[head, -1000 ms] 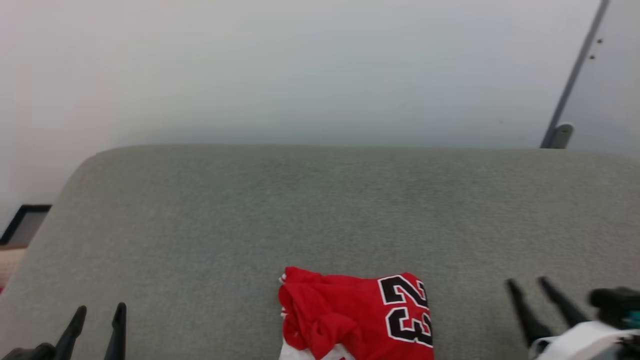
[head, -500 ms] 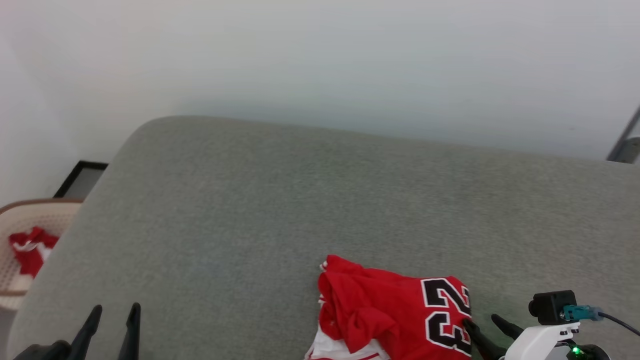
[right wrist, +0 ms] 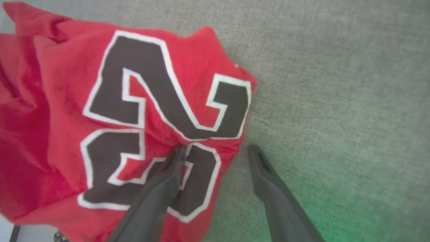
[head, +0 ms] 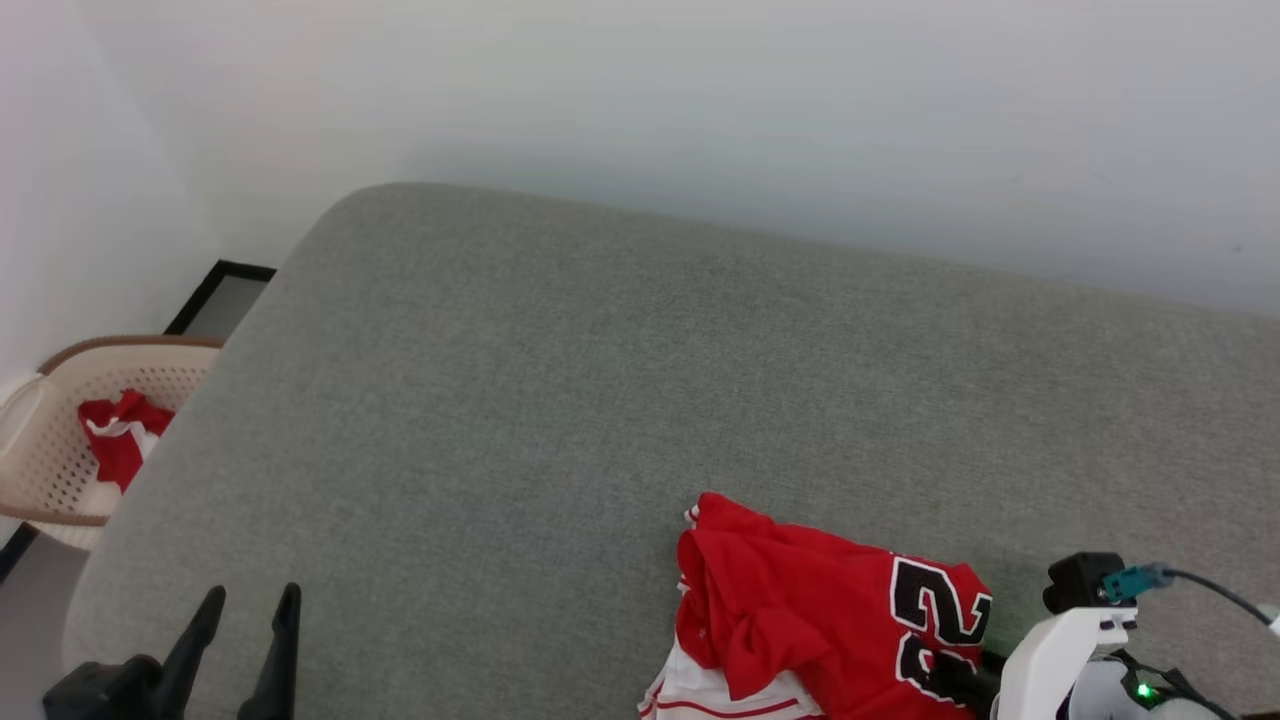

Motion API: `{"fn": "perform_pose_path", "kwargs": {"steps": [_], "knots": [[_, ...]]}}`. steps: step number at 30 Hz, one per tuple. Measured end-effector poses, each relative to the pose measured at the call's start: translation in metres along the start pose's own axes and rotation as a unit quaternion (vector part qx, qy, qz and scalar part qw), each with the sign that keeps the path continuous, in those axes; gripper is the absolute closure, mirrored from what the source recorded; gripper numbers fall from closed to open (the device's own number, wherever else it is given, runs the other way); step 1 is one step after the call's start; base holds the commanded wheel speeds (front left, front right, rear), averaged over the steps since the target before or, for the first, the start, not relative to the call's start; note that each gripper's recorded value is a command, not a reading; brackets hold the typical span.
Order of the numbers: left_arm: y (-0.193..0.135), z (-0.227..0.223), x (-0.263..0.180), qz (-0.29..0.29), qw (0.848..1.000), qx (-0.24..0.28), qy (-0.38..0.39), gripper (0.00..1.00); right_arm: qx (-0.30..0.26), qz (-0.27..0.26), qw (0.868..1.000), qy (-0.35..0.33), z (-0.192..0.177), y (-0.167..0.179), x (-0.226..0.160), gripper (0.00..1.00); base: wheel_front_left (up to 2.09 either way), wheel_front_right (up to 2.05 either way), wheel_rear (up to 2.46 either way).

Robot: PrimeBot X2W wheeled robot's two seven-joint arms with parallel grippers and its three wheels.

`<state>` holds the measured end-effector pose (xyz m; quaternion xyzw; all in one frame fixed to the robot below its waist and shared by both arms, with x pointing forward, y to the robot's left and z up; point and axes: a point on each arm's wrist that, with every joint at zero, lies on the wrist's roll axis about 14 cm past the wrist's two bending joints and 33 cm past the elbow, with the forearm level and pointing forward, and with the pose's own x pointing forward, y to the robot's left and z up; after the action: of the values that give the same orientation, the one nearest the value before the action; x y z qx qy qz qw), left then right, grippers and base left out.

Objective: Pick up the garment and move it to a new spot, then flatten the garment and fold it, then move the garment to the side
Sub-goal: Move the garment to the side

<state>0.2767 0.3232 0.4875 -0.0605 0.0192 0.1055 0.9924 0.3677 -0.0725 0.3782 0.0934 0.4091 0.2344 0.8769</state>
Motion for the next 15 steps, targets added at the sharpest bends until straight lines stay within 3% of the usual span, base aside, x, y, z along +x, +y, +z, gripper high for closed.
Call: {"fn": "perform_pose_path", "kwargs": {"steps": [10, 15], "knots": [[-0.004, 0.001, 0.009, -0.006, 1.0, 0.003, -0.002, 0.0, -0.001, 0.004, 1.0, -0.001, 0.014, 0.003, 0.003, 1.0, 0.0, 0.0, 0.0], [-0.018, 0.005, 0.022, -0.029, 1.0, 0.006, -0.007, 0.0, -0.019, -0.017, 0.999, -0.036, 0.045, -0.014, -0.008, 1.0, 0.0, 0.0, 0.0]]}}
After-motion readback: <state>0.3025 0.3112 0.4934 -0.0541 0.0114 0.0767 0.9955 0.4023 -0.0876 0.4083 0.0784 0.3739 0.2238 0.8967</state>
